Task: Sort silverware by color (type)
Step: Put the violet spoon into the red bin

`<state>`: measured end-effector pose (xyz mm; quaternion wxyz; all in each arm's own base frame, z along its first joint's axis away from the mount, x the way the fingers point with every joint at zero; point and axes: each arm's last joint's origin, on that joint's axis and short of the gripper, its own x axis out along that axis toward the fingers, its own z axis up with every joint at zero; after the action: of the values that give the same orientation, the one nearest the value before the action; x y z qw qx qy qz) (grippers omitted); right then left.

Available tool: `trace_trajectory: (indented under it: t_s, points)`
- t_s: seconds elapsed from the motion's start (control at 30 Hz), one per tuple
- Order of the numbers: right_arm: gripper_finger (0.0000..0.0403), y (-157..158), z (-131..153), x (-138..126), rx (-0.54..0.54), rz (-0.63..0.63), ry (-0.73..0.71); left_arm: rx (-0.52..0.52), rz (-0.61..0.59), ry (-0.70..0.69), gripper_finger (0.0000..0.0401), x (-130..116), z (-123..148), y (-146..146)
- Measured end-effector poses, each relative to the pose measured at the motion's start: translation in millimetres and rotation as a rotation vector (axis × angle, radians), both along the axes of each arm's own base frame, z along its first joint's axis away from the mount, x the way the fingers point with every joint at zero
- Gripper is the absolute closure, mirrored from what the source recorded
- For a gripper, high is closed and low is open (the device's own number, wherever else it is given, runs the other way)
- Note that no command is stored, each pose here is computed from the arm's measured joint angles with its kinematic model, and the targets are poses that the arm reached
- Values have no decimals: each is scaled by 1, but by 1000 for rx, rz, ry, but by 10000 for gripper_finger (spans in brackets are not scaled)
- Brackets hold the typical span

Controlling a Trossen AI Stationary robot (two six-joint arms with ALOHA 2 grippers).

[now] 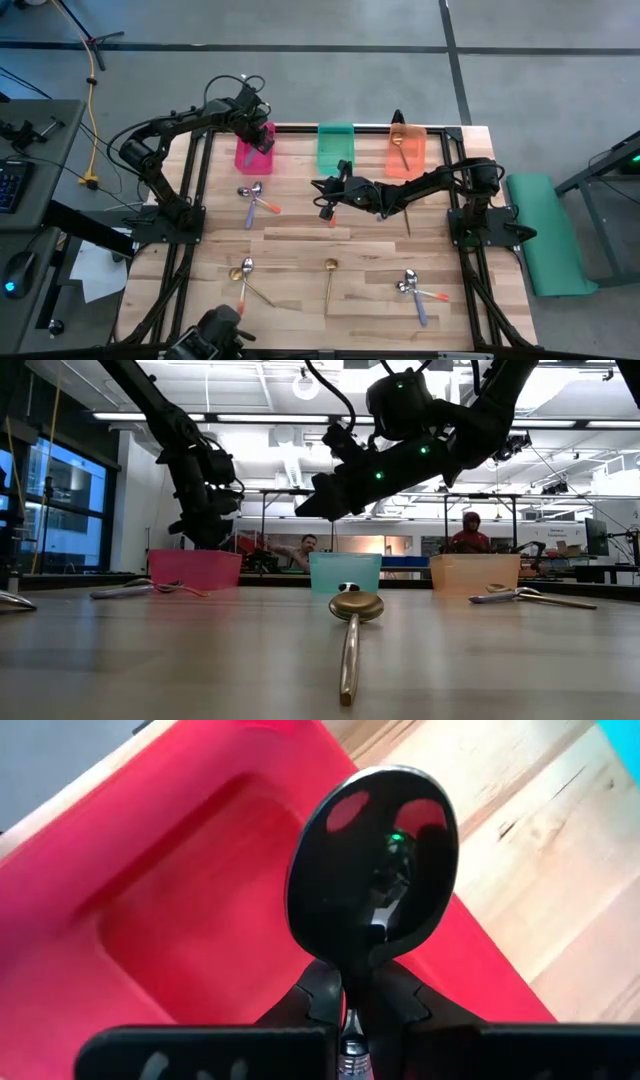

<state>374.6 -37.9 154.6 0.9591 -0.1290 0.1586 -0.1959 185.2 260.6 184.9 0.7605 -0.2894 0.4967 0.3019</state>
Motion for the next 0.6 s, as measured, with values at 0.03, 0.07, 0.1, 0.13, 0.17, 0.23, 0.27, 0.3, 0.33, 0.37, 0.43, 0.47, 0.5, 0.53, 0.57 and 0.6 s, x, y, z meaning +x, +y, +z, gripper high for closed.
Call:
trace_trajectory:
  t_s: [0.03, 0.07, 0.1, 0.13, 0.17, 0.23, 0.27, 0.3, 0.33, 0.37, 0.43, 0.47, 0.5, 0.53, 0.57, 0.6]
  points:
    - [403, -1, 0, 0, -4, 0, 1, 1, 1, 2, 392, 0, 0, 0]
    - [403, -1, 0, 0, -8, -1, 2, 4, 4, 7, 392, 0, 0, 0]
    - [403, -2, 0, 0, -9, -3, 1, 9, 11, 15, 392, 0, 0, 0]
    - [403, -4, 0, 0, -8, -7, 1, 14, 18, 25, 392, 0, 0, 0]
    - [403, -5, 1, 0, -8, -11, 1, 15, 26, 28, 392, -1, 0, 0]
    - [403, -8, 1, -1, -8, -19, 0, 12, 34, 31, 392, 0, -1, 0]
    - [403, -10, 1, -1, -7, -17, 0, 11, 34, 33, 392, 0, -1, 0]
    - [403, -11, 1, -1, -4, -11, -1, 10, 33, 33, 392, 0, -1, 0]
    - [403, -12, 1, -1, 0, -4, -1, 12, 31, 32, 392, 0, -1, 0]
    - [403, -14, 1, -1, 2, 0, -2, 11, 29, 33, 392, 1, -1, 0]
    - [403, -16, 1, -1, 6, -1, -3, 7, 29, 35, 392, 1, -1, -1]
    - [403, -16, 1, -1, 6, -1, -3, 5, 29, 35, 392, 1, -1, -1]
    - [403, -16, 1, -1, 6, -2, -3, 0, 30, 37, 392, 2, -2, -2]
    - [403, -17, 1, -1, 4, -3, -3, -3, 26, 40, 392, 3, -3, -3]
    - [403, -18, 1, -1, 4, -5, -2, -4, 22, 45, 392, 4, -4, -3]
    - [403, -18, 1, -1, 4, -5, -2, -5, 16, 53, 392, 5, -6, -3]
